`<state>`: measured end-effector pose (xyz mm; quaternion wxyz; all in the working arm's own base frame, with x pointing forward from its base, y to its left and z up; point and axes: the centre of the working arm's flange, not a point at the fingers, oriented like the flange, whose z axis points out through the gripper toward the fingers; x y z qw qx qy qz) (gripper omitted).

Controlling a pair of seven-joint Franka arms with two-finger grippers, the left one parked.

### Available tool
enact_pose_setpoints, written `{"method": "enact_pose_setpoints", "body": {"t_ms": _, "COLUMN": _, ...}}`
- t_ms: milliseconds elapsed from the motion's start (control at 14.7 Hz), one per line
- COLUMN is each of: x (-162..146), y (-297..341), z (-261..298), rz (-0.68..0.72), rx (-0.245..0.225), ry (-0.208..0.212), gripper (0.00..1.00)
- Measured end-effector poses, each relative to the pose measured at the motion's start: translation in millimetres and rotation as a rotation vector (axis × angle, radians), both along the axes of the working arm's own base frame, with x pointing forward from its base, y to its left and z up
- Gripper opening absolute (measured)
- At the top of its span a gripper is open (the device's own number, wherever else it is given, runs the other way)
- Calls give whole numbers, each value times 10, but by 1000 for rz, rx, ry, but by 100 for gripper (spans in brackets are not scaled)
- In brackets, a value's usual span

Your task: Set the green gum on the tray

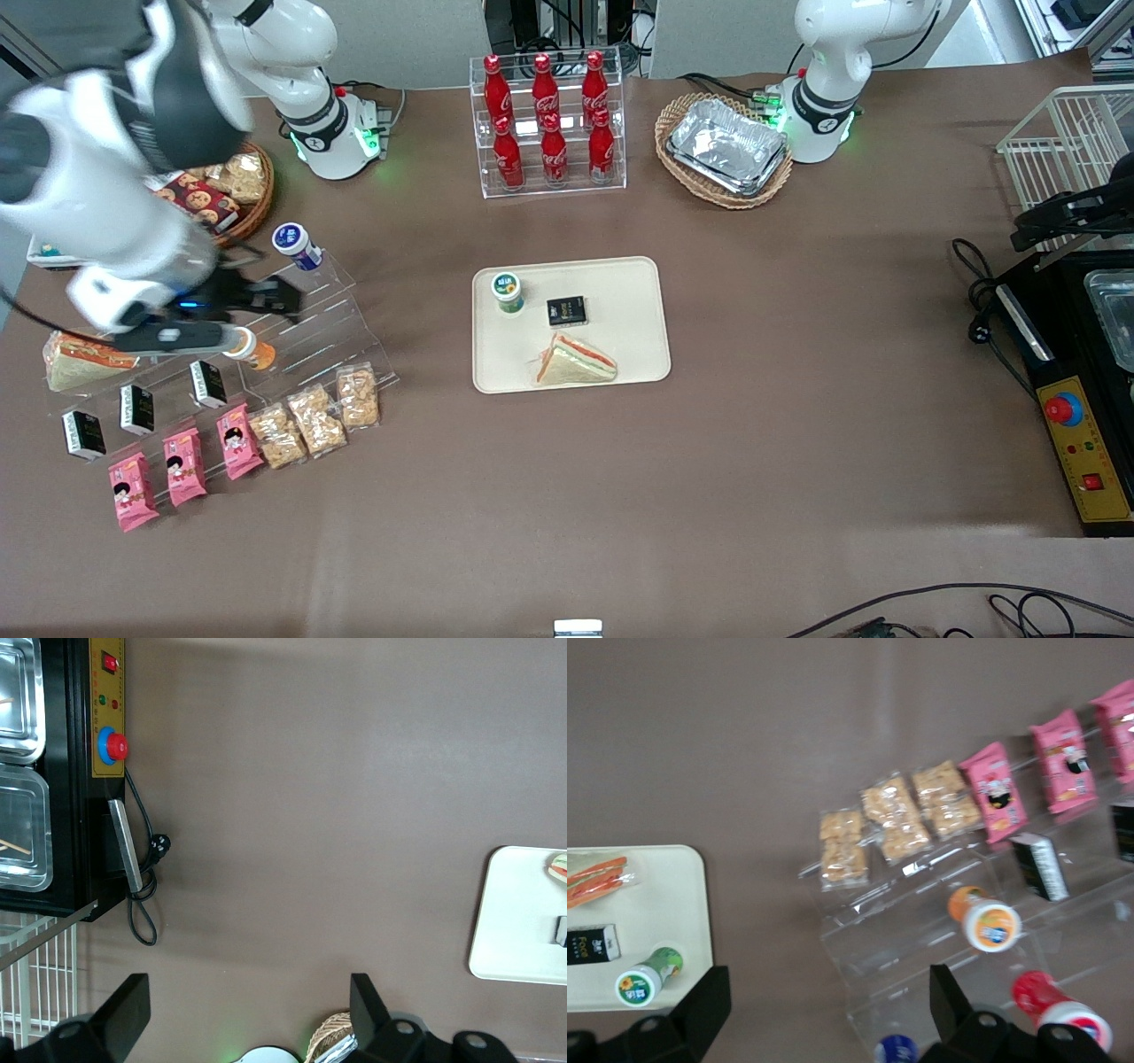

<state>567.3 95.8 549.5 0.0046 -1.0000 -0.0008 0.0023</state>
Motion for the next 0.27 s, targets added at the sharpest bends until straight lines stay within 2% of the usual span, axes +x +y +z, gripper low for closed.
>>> {"method": "enact_pose_setpoints", "body": {"t_ms": 272, "x": 74, "y": -691, "z": 516, "rz": -43, "rx": 21, "ry": -18, "gripper": 100}}
